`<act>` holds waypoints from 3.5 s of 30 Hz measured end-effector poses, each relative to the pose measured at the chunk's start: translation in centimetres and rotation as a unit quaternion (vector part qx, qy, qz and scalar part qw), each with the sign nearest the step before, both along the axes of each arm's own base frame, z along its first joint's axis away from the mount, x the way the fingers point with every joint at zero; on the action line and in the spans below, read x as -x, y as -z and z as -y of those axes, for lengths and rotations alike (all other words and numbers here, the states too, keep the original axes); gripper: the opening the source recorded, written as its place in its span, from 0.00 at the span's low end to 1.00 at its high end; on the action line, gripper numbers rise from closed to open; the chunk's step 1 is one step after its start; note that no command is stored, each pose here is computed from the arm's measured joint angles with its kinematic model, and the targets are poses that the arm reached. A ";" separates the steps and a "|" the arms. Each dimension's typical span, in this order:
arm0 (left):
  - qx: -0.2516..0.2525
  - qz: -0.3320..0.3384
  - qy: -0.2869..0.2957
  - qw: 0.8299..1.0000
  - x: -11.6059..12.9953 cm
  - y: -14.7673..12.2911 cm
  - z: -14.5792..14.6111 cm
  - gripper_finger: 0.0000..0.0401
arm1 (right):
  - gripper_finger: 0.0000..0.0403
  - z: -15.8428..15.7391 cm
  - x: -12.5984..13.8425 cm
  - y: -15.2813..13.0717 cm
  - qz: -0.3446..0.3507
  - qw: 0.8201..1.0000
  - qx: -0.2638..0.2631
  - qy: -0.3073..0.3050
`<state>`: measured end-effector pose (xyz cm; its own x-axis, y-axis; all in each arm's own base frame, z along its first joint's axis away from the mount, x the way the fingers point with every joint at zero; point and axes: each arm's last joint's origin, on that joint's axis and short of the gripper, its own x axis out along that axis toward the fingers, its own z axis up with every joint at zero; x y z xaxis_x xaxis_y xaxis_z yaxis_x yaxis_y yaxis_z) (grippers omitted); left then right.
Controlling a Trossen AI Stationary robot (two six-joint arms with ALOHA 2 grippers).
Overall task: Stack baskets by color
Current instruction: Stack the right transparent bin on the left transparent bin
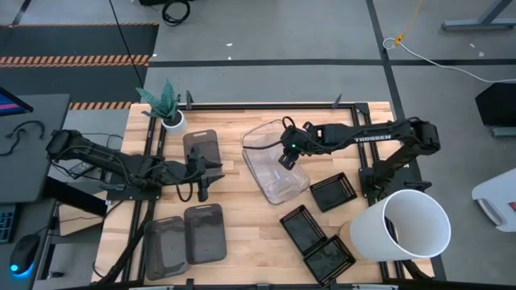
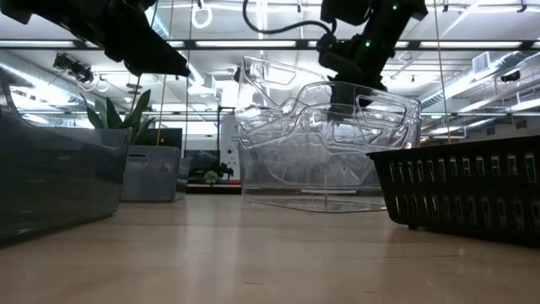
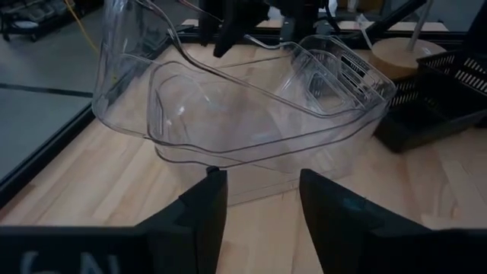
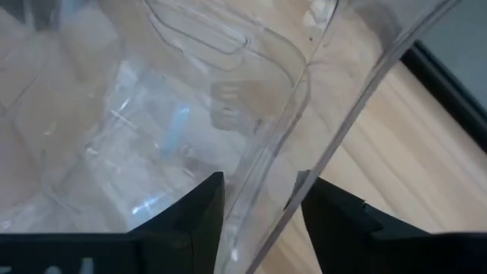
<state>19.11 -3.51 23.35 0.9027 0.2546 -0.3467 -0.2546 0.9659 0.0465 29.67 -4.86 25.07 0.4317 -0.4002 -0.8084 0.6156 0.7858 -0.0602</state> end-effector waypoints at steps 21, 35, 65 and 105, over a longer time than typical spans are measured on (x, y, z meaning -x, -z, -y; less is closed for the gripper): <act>0.005 -0.002 0.016 1.000 0.0 0.0 0.1 0.43 | 0.02 0.7 -0.1 -0.4 0.016 1.000 -0.011 0.015; 0.019 0.000 0.017 1.000 0.0 0.0 0.1 0.43 | 0.01 1.3 -0.3 -6.1 0.010 0.999 -0.020 -0.039; 0.021 0.000 0.016 1.000 0.0 0.0 0.1 0.43 | 0.01 2.0 1.8 -8.9 -0.028 0.989 -0.143 -0.016; 0.026 -0.019 0.011 0.999 0.2 0.4 0.1 0.43 | 0.04 5.0 -1.1 -2.9 -0.142 0.965 -0.221 -0.025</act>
<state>18.95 -3.61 22.95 0.8942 0.2151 -0.3927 -0.2319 0.9727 0.0048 30.79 -9.84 27.97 0.1774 0.0260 -0.9838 0.5834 0.8023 0.1264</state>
